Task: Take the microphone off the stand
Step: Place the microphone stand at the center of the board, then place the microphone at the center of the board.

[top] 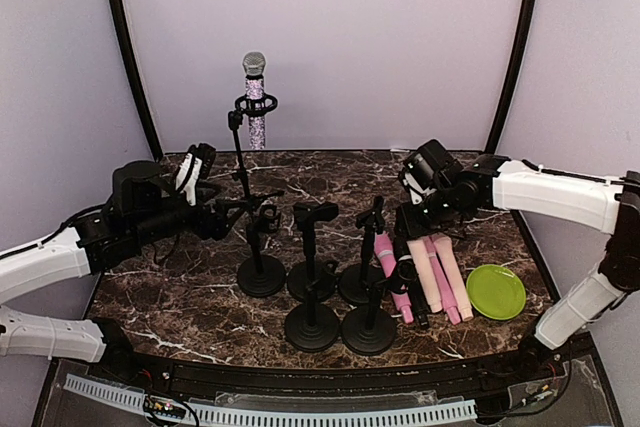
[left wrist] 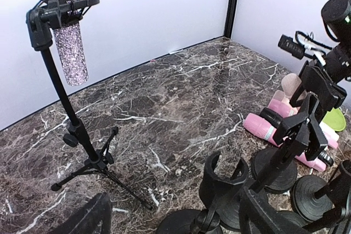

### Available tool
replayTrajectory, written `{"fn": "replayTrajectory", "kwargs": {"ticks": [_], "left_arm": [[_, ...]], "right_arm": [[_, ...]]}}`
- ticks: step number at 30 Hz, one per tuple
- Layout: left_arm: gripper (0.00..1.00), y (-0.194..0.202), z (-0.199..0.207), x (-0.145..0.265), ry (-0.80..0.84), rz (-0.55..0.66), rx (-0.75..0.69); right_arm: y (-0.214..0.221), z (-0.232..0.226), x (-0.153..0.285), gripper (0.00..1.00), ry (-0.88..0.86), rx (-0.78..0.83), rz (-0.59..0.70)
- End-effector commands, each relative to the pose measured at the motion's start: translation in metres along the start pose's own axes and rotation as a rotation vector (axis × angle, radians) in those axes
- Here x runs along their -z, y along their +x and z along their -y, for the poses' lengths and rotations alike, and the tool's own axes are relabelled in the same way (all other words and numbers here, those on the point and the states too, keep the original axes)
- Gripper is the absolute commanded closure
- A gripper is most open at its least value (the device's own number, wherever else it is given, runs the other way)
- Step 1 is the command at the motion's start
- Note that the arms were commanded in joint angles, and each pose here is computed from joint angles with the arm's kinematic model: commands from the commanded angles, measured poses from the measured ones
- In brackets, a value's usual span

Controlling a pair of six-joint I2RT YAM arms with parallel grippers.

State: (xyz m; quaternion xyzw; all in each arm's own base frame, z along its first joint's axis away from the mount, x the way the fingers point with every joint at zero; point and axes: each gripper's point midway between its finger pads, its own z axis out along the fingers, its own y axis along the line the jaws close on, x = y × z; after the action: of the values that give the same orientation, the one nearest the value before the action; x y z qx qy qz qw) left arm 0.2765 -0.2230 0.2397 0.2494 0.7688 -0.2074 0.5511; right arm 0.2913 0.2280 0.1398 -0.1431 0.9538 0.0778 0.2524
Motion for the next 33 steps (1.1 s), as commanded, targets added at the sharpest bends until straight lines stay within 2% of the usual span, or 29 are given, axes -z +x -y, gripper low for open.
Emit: {"fn": "replayTrajectory", "kwargs": {"ticks": [1, 10, 19, 25, 33], "left_arm": [[0.18, -0.014, -0.004, 0.012, -0.030, -0.018, 0.019], [0.17, -0.015, -0.003, 0.020, -0.023, -0.063, 0.053], [0.14, -0.009, -0.004, 0.023, -0.031, -0.089, 0.049], [0.10, -0.007, -0.019, 0.022, -0.111, -0.112, 0.047], [0.07, -0.047, -0.067, 0.029, -0.161, -0.038, 0.105]], "right_arm": [[0.004, 0.003, -0.018, 0.78, 0.010, -0.047, -0.014], [0.016, 0.016, -0.043, 0.54, 0.071, -0.118, -0.061], [0.006, 0.022, -0.035, 0.29, 0.092, -0.167, -0.003], [-0.008, 0.027, -0.013, 0.22, 0.100, -0.180, 0.060], [-0.029, 0.024, 0.033, 0.14, 0.025, -0.195, 0.202]]}}
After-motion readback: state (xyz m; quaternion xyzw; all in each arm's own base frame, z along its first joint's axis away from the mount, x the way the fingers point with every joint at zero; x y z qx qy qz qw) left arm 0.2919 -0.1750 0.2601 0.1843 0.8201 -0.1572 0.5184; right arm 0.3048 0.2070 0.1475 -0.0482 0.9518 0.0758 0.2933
